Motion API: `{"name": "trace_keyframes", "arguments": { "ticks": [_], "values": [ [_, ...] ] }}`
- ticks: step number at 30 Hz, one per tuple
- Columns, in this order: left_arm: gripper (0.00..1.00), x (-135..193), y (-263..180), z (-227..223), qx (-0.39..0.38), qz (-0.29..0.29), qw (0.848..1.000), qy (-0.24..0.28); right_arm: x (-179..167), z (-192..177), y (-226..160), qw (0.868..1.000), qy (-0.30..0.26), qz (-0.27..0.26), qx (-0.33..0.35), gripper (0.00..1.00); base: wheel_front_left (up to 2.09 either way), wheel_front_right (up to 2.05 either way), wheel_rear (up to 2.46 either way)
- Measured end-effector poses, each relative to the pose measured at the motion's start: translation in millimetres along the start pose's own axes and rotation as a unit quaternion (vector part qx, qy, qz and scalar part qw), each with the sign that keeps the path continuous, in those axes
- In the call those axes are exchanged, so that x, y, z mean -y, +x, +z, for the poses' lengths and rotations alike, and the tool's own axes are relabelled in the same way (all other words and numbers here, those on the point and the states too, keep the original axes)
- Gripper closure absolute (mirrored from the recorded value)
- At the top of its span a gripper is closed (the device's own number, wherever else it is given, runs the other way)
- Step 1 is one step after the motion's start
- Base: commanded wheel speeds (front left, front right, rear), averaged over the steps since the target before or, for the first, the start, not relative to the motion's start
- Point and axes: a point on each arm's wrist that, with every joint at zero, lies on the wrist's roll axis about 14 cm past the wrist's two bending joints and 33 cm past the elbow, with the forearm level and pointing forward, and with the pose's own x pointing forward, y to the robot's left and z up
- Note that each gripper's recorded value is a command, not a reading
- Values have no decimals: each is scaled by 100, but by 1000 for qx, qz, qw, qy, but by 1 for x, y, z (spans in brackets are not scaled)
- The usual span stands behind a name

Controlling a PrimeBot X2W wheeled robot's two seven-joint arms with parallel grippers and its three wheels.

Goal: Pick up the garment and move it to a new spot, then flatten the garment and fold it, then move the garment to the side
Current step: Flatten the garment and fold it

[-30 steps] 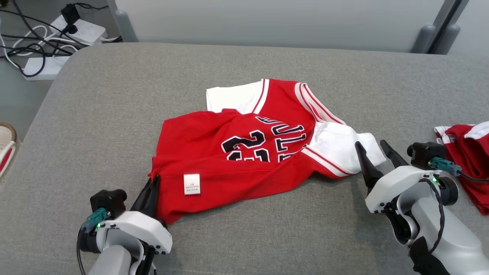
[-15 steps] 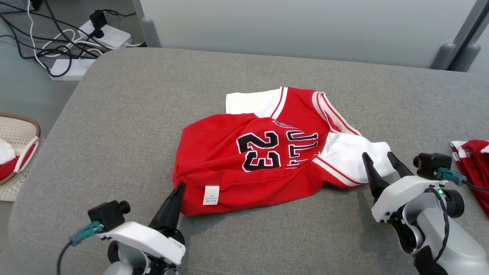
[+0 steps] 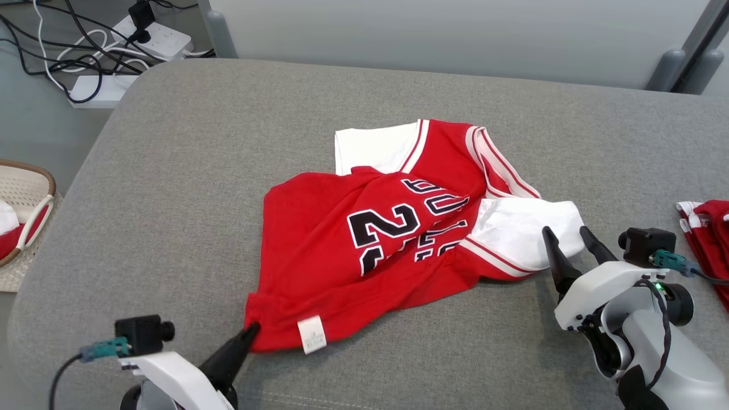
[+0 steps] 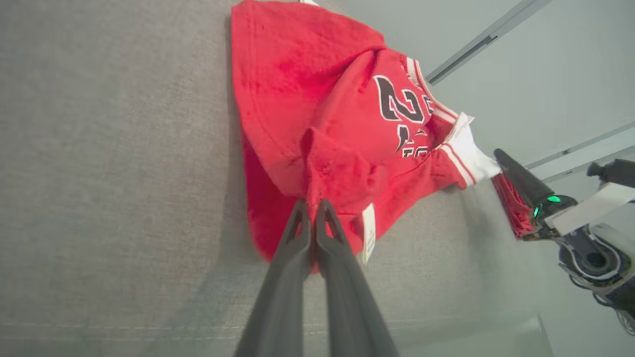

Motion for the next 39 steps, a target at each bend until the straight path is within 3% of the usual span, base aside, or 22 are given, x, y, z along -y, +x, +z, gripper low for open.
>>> {"name": "trace_keyframes", "arguments": {
  "ticks": [1, 5, 13, 34, 35, 36, 37, 39],
  "values": [
    [0, -5, 1, -12, -18, 9, 1000, 5, 1, -1, 0, 1000, 0, -1, -1, 0, 0, 0, 0],
    [0, -16, 4, -48, -61, 32, 998, 4, 2, -3, -1, 1000, -1, -1, -3, 0, 0, 0, 0],
    [0, -33, -1, -55, -54, 58, 996, 30, -1, -1, 2, 1000, -3, 4, -2, 0, 0, 0, 0],
    [2, -7, 17, -66, -40, 15, 998, 34, -3, 7, 6, 1000, -7, 10, 8, 0, 0, 0, 0],
    [22, -7, 17, -66, -40, 15, 998, 34, -3, 7, 6, 1000, -7, 10, 8, 0, 0, 0, 0],
    [55, -6, 17, -67, -42, 13, 999, 31, -2, 8, 6, 1000, -7, 9, 8, 0, 0, 0, 0],
    [100, -5, 18, -69, -43, 11, 999, 28, -1, 8, 5, 1000, -7, 8, 9, 0, 0, 0, 0],
    [100, -1, 20, -67, -39, 5, 999, 23, 1, 9, 5, 1000, -7, 6, 11, 0, 0, 0, 0]
  ]
}}
